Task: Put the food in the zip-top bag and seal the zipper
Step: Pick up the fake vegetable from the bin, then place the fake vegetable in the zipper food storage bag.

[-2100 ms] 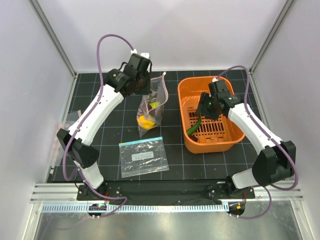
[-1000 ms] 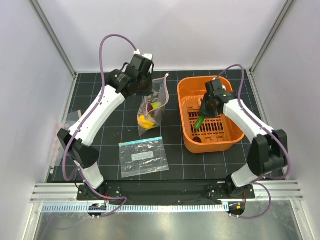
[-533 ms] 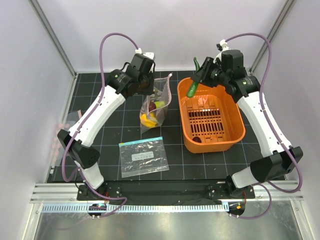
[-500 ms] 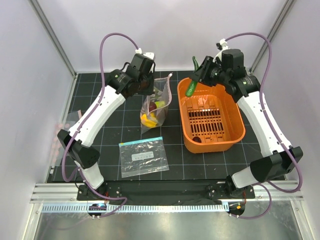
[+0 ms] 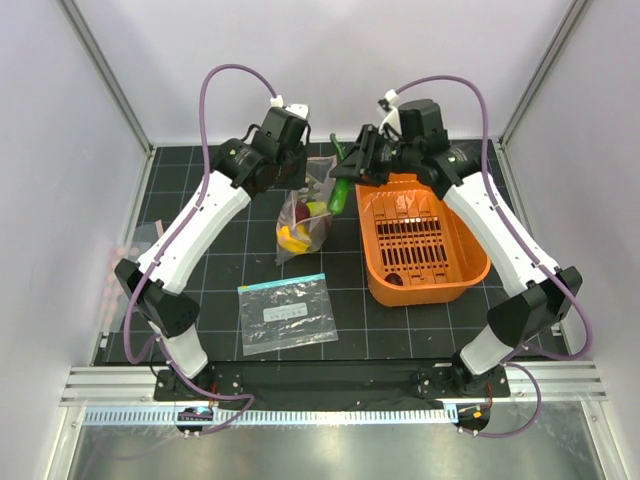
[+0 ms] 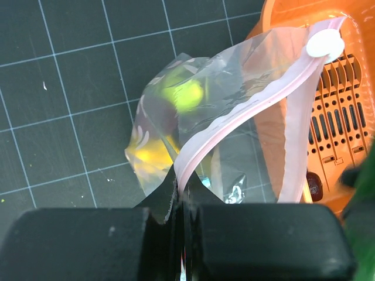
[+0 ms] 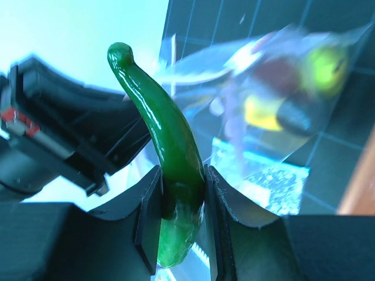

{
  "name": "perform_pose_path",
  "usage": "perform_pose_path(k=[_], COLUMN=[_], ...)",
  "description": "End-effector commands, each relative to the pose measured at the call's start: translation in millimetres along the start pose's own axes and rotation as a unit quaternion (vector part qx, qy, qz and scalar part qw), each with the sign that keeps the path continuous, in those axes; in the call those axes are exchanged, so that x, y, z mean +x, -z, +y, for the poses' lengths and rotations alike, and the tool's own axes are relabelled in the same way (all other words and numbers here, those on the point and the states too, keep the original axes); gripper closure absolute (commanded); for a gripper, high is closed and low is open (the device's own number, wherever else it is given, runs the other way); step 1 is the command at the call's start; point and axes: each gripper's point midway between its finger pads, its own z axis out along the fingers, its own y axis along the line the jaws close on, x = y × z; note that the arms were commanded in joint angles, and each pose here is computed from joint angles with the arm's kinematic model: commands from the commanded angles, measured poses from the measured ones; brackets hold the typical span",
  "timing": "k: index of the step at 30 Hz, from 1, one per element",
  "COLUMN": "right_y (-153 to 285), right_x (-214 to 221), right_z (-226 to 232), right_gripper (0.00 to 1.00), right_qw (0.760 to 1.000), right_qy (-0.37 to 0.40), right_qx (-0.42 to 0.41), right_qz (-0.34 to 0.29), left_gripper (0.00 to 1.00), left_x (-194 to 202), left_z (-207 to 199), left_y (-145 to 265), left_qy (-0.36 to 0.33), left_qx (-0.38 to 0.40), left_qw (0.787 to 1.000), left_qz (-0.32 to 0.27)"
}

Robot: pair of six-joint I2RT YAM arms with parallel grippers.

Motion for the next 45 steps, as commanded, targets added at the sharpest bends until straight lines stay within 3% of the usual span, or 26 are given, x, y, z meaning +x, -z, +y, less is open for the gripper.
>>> perform_pose_path(k=[1, 7, 14, 26, 30, 31, 34, 36, 41, 45], right_y=[15.2, 26.8, 32.6, 22.5, 19.7, 22.0, 27.9, 31.6, 43.7, 59.7], right_x=[15.6, -12.0, -42.4, -32.0, -19.8, -15.6, -8.7, -7.1, -8.4, -15.7], right_z=[38.9, 40.9, 46.9, 31.4, 34.7, 37.7, 36.5, 34.4, 31.6, 21.4], right_gripper=[0.92, 0.98, 0.98, 0.96, 0.77, 0.60, 0.30, 0.22, 0.16, 0.26], right_qw=[0.999, 0.995, 0.980, 0.962, 0.962, 0.961, 0.961, 0.960, 0.958, 0.954], right_qy=[0.015, 0.045, 0.081, 0.148, 0.165, 0.167, 0.167, 0.167, 0.166, 0.151], right_qx=[-0.034, -0.011, 0.000, 0.048, 0.052, 0.051, 0.055, 0.061, 0.077, 0.128], right_qz=[0.006, -0.089, -0.180, -0.224, -0.212, -0.212, -0.214, -0.216, -0.219, -0.227], left_gripper=[1.00, 0.99, 0.99, 0.98, 0.98, 0.98, 0.98, 0.98, 0.98, 0.98], left_x=[-27.1, -28.5, -32.2, -43.9, -45.0, -46.6, -50.8, -52.3, -53.8, -51.6], left_z=[-6.2, -17.6, -33.8, -63.5, -64.3, -65.2, -63.3, -63.0, -59.9, -54.3], left_y=[15.0, 22.3, 35.1, 67.6, 65.9, 67.2, 67.5, 68.2, 69.0, 67.6], left_qy=[0.004, 0.030, 0.076, 0.161, 0.170, 0.174, 0.183, 0.185, 0.186, 0.180], left_qx=[0.015, 0.046, 0.086, 0.174, 0.178, 0.182, 0.183, 0.183, 0.180, 0.166], left_qw=[0.999, 0.997, 0.992, 0.971, 0.969, 0.967, 0.965, 0.965, 0.965, 0.968], left_qz=[-0.050, -0.049, -0.042, -0.031, -0.030, -0.030, -0.035, -0.037, -0.041, -0.043])
